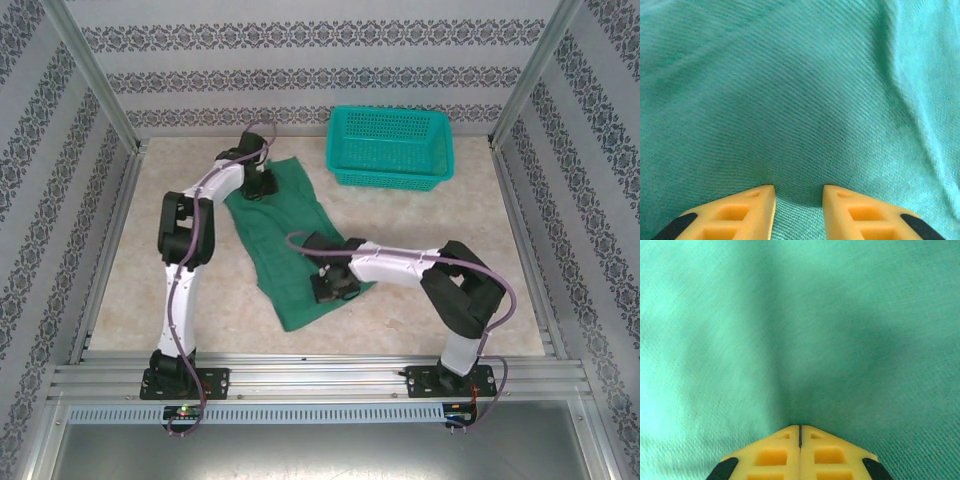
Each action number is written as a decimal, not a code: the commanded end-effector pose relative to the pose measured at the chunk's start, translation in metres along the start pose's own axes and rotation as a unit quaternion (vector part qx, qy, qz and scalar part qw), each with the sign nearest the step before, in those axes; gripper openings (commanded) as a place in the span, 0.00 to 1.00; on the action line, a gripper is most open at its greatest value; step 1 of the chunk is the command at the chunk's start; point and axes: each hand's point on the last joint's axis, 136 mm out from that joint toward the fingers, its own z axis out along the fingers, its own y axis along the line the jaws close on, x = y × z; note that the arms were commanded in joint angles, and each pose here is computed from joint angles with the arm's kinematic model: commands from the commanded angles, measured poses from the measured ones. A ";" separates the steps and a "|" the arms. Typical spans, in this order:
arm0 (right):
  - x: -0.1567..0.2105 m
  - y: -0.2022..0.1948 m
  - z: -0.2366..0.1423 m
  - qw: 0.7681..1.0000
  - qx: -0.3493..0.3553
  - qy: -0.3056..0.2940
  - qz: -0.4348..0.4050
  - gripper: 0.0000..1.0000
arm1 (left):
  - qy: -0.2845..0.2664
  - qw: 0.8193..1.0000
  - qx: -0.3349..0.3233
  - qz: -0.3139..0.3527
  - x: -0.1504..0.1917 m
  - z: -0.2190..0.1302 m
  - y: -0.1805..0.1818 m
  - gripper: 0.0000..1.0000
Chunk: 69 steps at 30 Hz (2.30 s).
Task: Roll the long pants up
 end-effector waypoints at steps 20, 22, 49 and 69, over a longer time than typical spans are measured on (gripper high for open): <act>-0.023 -0.116 -0.109 0.968 0.042 -0.208 0.136 0.81 | -0.048 0.988 0.117 0.084 0.089 -0.123 -0.057 0.95; -0.031 -0.120 -0.102 0.974 0.073 -0.181 0.117 0.00 | -0.012 0.985 0.156 0.077 0.123 -0.127 -0.061 0.00; -0.034 -0.081 -0.046 0.987 -0.030 -0.088 0.132 0.45 | 0.083 0.858 -0.128 0.490 0.363 -0.181 -0.039 0.76; -0.021 -0.114 -0.057 0.975 -0.041 -0.107 0.188 0.45 | 0.197 0.784 -0.173 0.562 0.383 -0.111 -0.039 0.00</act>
